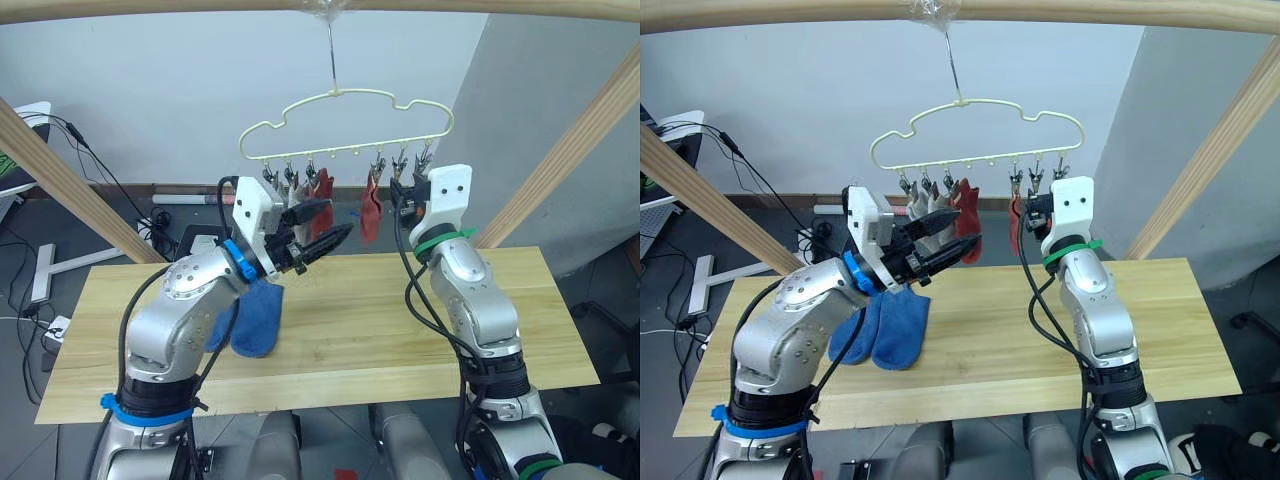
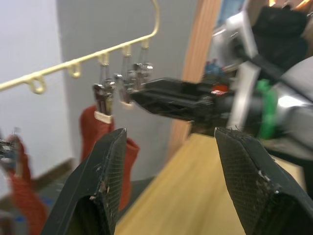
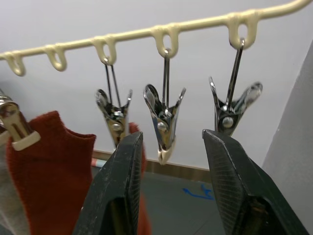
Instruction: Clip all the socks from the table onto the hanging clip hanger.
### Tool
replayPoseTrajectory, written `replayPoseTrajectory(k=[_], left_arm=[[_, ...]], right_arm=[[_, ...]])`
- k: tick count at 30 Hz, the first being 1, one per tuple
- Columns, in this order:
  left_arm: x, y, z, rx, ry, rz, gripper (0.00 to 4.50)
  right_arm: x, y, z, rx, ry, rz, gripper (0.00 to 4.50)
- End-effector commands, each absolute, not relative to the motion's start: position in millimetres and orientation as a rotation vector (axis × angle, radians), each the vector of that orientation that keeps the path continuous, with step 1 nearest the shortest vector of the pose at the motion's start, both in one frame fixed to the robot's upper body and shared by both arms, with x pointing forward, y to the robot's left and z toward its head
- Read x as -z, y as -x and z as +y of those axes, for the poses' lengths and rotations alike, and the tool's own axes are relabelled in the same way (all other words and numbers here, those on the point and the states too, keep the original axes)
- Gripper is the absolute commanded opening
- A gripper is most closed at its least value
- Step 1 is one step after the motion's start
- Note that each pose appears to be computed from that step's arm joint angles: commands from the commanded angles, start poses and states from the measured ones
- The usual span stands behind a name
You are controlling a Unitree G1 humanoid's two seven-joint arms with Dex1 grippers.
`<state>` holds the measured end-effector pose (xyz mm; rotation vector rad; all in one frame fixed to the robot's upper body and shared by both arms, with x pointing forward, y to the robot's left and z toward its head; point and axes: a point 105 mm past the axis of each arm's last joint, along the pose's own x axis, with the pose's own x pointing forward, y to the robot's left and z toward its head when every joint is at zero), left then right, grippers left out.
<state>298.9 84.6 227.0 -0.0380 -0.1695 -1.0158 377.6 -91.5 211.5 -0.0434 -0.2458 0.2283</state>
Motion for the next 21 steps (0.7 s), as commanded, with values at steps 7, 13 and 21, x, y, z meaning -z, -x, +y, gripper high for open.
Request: replayPoseTrajectory(k=[7, 13, 21], left_arm=[[-251.4, -293.1, 84.3, 1.004, 0.038, -0.216, 2.97], [-254.1, -293.8, 84.7, 0.990, 0.034, -0.227, 2.97], [-258.0, -294.2, 83.7, 0.991, 0.029, -0.238, 2.97]], right_arm=[[-234.8, -384.7, -92.5, -0.194, 0.051, -0.336, 2.01], [-239.1, -393.6, -87.5, -0.188, 0.053, -0.343, 2.01], [-245.1, -395.0, -69.9, -0.247, 0.061, -0.367, 2.01]])
